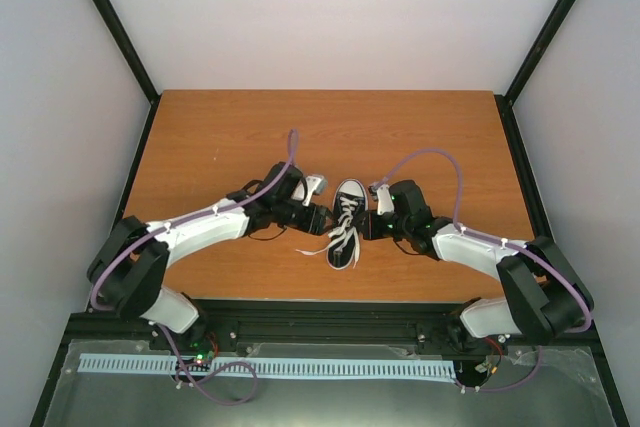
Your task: Tie the shoes
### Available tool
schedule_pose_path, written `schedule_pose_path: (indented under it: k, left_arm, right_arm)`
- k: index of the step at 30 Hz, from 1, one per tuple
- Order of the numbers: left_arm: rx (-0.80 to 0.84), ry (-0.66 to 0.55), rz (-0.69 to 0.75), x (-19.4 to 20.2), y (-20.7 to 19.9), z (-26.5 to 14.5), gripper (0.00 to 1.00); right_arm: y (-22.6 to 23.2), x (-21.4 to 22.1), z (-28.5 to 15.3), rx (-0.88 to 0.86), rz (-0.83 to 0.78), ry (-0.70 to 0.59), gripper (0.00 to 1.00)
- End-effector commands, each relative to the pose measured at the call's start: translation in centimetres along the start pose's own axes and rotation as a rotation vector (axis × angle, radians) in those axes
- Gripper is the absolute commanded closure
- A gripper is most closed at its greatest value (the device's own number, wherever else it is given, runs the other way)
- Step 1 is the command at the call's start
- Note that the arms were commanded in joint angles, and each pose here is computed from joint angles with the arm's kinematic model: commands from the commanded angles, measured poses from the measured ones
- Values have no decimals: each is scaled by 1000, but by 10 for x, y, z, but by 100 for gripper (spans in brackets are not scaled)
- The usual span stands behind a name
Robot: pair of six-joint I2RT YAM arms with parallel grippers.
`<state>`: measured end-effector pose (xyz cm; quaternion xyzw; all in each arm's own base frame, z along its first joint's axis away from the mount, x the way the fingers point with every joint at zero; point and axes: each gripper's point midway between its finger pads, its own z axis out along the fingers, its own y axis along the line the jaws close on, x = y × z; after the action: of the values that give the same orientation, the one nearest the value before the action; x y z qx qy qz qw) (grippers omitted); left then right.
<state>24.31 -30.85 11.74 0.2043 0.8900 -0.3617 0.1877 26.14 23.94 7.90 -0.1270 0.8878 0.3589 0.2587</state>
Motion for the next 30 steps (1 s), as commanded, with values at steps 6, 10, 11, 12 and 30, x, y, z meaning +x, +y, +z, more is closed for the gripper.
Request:
schedule_pose_path:
  k: [6,10,11,12,30]
  left_arm:
    - [-15,2,-139,-29,24,32,53]
    - [-7,27,-139,-25,28,43,60]
    - [-1,36,-142,-23,29,46,61]
    - [6,41,-144,-23,29,48,62]
    - [84,88,-118,-14,25,65,74]
  right_arm:
    - [-1,3,2,1,-25,-5,97]
    - [-2,3,2,2,-24,-7,97]
    - [-1,2,2,0,-25,-8,97]
    - [-1,3,2,-2,-25,-5,97]
    - [-3,3,7,-3,-20,4,97]
